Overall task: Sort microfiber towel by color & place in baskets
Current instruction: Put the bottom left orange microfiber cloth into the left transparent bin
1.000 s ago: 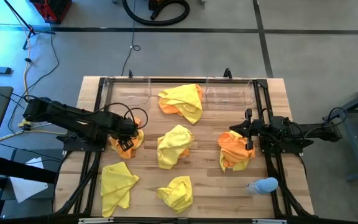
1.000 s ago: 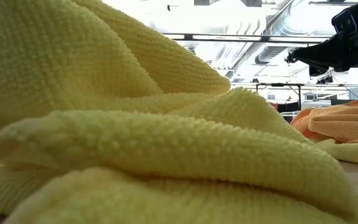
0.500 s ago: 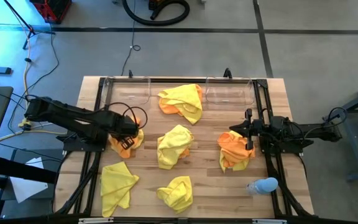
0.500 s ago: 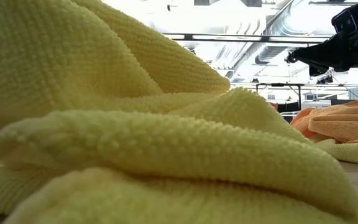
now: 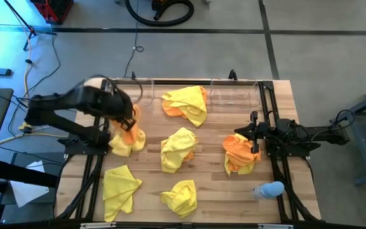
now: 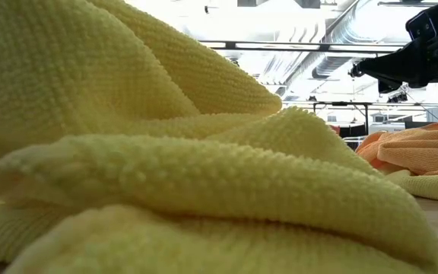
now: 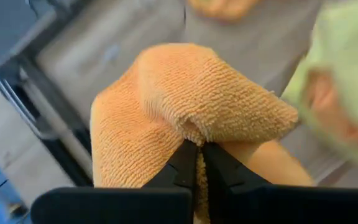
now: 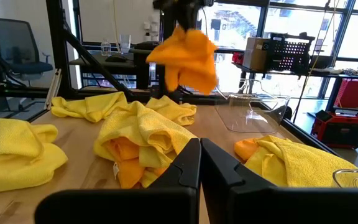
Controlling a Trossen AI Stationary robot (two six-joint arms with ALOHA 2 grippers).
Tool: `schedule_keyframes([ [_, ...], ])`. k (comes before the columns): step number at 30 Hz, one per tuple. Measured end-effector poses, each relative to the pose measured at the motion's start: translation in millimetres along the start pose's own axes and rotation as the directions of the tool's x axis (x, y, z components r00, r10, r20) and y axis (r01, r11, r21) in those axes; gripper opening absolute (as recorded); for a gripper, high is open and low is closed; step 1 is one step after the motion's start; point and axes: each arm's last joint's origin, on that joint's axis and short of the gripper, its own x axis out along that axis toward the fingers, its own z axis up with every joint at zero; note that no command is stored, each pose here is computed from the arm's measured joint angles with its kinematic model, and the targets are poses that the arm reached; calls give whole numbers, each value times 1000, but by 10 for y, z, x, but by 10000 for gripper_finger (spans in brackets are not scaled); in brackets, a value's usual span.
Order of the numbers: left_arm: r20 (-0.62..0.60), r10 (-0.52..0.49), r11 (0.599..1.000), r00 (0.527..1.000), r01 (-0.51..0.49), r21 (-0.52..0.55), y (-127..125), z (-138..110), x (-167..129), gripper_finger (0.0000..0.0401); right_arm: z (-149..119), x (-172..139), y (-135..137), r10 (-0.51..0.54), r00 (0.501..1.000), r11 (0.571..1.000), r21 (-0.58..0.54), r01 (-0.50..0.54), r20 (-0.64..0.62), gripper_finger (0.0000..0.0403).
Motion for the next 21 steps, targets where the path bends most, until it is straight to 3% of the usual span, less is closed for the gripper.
schedule_keyframes([
  [4, 96, 26, 997, 995, -19, -73, 152, 186, -170, 0, 1, 0, 0, 0, 1000, 1000, 0, 0, 0, 0],
  [8, 95, 92, 989, 991, -80, -124, 298, 350, -130, 0, 0, 0, 0, 0, 1000, 1000, 0, 0, 0, 0],
  [15, 1, 226, 964, 974, -223, -145, 561, 700, 206, 0, -1, 0, 0, 0, 1000, 1000, 0, 0, 0, 0],
  [21, -85, 207, 955, 975, -220, -196, 835, 1032, 605, 0, 0, 0, 0, 0, 1000, 1000, 0, 0, 0, 0],
])
